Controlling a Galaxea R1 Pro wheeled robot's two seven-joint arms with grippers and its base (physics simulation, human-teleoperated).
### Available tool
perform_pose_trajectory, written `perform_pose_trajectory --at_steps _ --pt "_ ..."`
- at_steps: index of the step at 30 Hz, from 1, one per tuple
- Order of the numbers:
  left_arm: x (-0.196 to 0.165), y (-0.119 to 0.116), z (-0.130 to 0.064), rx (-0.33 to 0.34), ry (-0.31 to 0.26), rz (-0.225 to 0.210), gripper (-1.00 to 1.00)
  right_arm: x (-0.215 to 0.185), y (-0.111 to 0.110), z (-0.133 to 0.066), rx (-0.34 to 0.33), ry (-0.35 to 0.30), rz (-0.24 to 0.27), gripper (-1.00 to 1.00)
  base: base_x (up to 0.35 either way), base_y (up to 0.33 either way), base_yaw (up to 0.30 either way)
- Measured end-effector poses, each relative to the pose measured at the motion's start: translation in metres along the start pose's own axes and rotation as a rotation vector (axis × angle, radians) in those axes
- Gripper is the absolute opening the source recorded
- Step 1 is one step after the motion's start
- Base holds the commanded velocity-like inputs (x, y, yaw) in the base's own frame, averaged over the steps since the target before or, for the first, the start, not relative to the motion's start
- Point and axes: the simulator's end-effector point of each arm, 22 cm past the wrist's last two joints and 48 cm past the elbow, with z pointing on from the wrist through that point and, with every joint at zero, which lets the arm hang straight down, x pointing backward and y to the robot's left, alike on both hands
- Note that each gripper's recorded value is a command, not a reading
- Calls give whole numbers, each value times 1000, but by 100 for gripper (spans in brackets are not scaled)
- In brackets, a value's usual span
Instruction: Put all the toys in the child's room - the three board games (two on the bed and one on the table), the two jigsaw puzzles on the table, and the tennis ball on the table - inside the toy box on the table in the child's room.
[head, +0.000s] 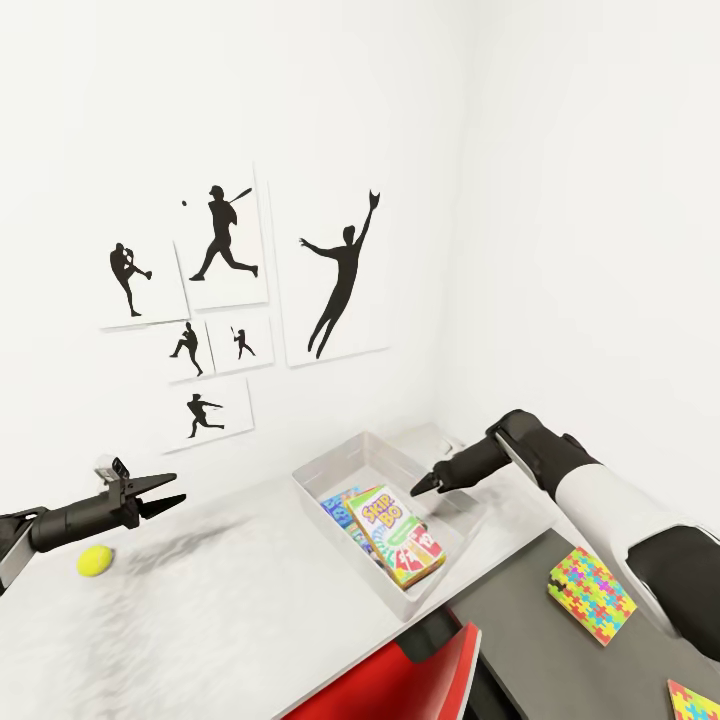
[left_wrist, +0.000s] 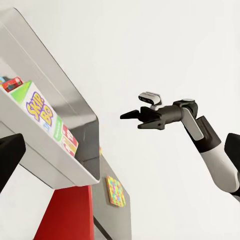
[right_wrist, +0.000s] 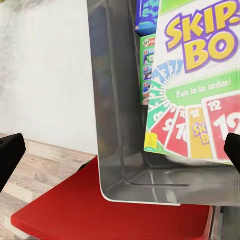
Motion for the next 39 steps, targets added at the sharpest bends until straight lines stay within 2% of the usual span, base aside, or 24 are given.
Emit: perform_pose_trajectory --at_steps 10,14,17,23,30,39 --pt "0 0 -1 -1 -1 0 100 -4 -1 -7 -1 -16 -8 100 0 0 0" --pt "0 0 -1 -1 -1 1 100 -16 8 -13 -12 -46 -40 100 0 12 0" --pt "0 0 -1 -1 0 1 100 -27 13 -21 -27 -87 -44 100 0 145 0" --pt "0 0 0 -1 0 0 100 -50 11 -45 -75 -213 10 100 0 80 0" --pt "0 0 0 0 0 0 100 -66 6 -68 -112 -316 62 100 -20 33 0" --pt "0 0 0 0 0 0 100 -68 3 -74 -139 -362 93 100 -69 93 0"
